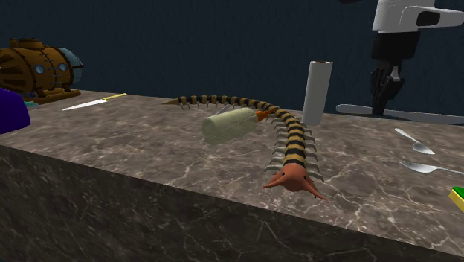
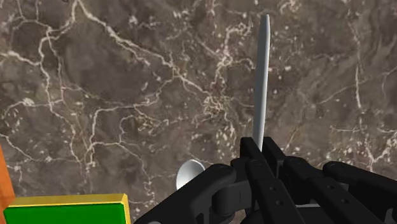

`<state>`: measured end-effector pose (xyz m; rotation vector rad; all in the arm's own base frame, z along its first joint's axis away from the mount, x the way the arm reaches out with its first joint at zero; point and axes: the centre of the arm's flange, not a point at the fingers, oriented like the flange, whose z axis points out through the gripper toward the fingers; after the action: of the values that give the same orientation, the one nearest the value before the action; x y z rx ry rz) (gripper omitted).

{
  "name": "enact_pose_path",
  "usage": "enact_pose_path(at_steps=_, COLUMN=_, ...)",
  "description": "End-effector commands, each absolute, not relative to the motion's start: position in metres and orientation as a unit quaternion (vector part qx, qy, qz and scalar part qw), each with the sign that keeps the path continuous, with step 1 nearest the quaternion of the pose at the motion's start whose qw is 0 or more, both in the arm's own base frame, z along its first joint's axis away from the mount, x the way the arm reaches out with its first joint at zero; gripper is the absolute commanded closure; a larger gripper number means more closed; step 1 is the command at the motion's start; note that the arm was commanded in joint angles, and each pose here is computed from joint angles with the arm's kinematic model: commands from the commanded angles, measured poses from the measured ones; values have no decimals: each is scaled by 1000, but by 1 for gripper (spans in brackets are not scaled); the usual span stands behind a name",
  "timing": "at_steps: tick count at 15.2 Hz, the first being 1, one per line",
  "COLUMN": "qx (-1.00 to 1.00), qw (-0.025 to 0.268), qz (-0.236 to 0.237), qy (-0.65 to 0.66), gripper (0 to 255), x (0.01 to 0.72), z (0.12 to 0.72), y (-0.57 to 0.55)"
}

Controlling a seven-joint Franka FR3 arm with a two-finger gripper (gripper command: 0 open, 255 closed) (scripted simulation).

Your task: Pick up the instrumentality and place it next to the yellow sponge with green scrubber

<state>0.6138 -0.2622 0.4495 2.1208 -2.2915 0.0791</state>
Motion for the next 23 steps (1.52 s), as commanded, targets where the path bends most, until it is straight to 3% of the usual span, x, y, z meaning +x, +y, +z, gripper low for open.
enact_pose_path(at_steps=1, qx=679, qw=9, qz=25, qy=-733, gripper=255, x=617, z=441, y=-267)
enact_pose_path(at_steps=16, qx=679, qw=9, qz=25, qy=-733, gripper=255, x=617, z=361, y=-267)
enact_pose_path(at_steps=23, qx=679, qw=9, qz=25, qy=-733, gripper=255, x=617, z=361, y=-267)
